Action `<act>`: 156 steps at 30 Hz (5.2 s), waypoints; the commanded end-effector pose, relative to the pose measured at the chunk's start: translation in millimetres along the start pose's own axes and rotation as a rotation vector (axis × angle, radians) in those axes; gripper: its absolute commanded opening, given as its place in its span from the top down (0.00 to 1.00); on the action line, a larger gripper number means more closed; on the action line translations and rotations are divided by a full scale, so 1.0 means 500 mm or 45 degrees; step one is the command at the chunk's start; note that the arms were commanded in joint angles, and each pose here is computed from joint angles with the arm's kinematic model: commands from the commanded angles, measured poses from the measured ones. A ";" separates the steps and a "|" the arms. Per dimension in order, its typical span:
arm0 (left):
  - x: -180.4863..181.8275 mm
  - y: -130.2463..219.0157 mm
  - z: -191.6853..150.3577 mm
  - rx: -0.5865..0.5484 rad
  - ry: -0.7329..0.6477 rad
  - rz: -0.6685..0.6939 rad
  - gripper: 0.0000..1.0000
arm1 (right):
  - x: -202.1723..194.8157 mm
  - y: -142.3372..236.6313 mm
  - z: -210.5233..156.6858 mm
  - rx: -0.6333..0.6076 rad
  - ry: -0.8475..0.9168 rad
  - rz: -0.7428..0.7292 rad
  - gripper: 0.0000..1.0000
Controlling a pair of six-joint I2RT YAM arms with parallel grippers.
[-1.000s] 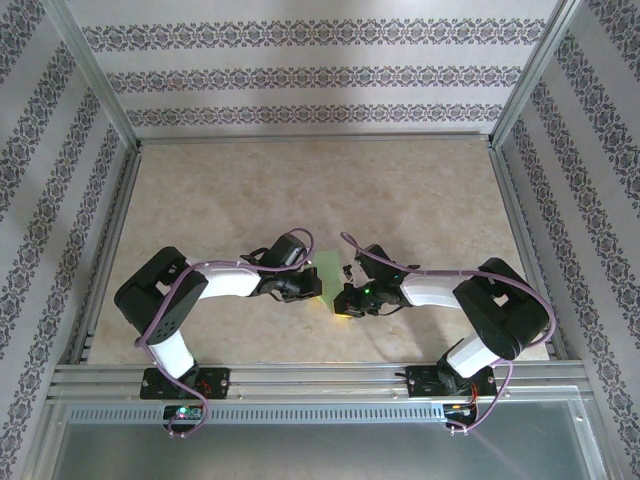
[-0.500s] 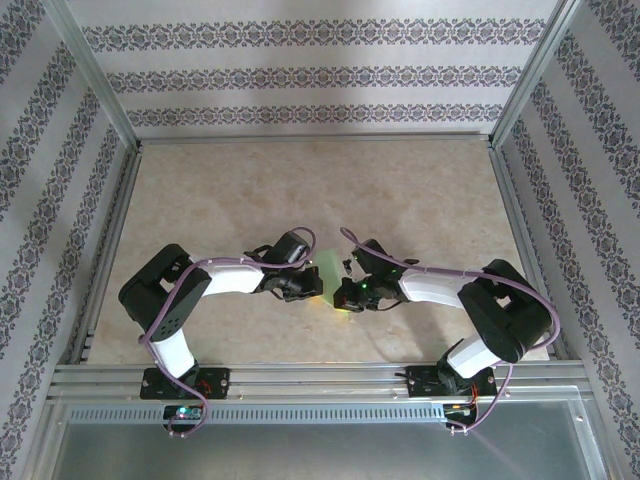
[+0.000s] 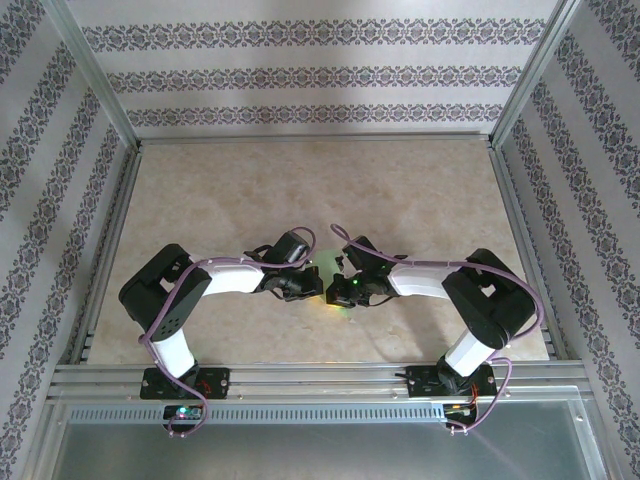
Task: Fold a paper plane with a square sheet of paper (fold left side to right side)
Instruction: Third fold the triangle at the center of the table, then fourth fold the wing at the center of the table.
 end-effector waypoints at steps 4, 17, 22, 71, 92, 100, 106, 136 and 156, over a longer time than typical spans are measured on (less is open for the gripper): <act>0.032 -0.016 -0.008 0.032 0.058 0.137 1.00 | -0.039 -0.008 -0.041 0.054 -0.096 -0.088 1.00; 0.043 -0.015 0.000 0.031 0.059 0.193 1.00 | -0.088 0.031 -0.134 0.129 -0.211 -0.120 1.00; 0.039 -0.017 0.001 0.038 0.049 0.181 1.00 | -0.102 0.052 -0.154 0.107 -0.228 -0.125 1.00; 0.018 0.142 0.065 -0.348 0.161 -0.086 0.53 | -0.027 0.085 0.069 -0.264 0.437 0.055 0.78; 0.017 0.087 0.104 -0.251 0.212 -0.268 0.50 | -0.023 0.157 0.044 -0.403 0.429 0.053 1.00; -0.006 0.068 0.127 -0.220 0.183 -0.334 0.58 | -0.027 0.162 0.039 -0.411 0.417 0.057 1.00; -0.016 0.064 0.135 -0.207 0.182 -0.362 0.77 | -0.027 0.166 0.038 -0.419 0.413 0.057 1.00; -0.062 0.084 0.142 -0.178 0.222 -0.460 0.78 | 0.102 0.080 -0.061 -0.272 0.734 -0.824 0.53; -0.068 0.087 0.143 -0.188 0.220 -0.443 0.78 | 0.088 0.008 -0.041 -0.183 0.837 -1.052 0.61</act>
Point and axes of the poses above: each hand's point on the last joint's axis, 136 mm out from that joint toward the fingers, its own y axis back along the fingers, its own x axis along the line the jaws close on, z = x × y, the point moved 10 cm from there along y, back along the fingers, and after that the axes turned 8 degrees about y, right-handed, at the moved point
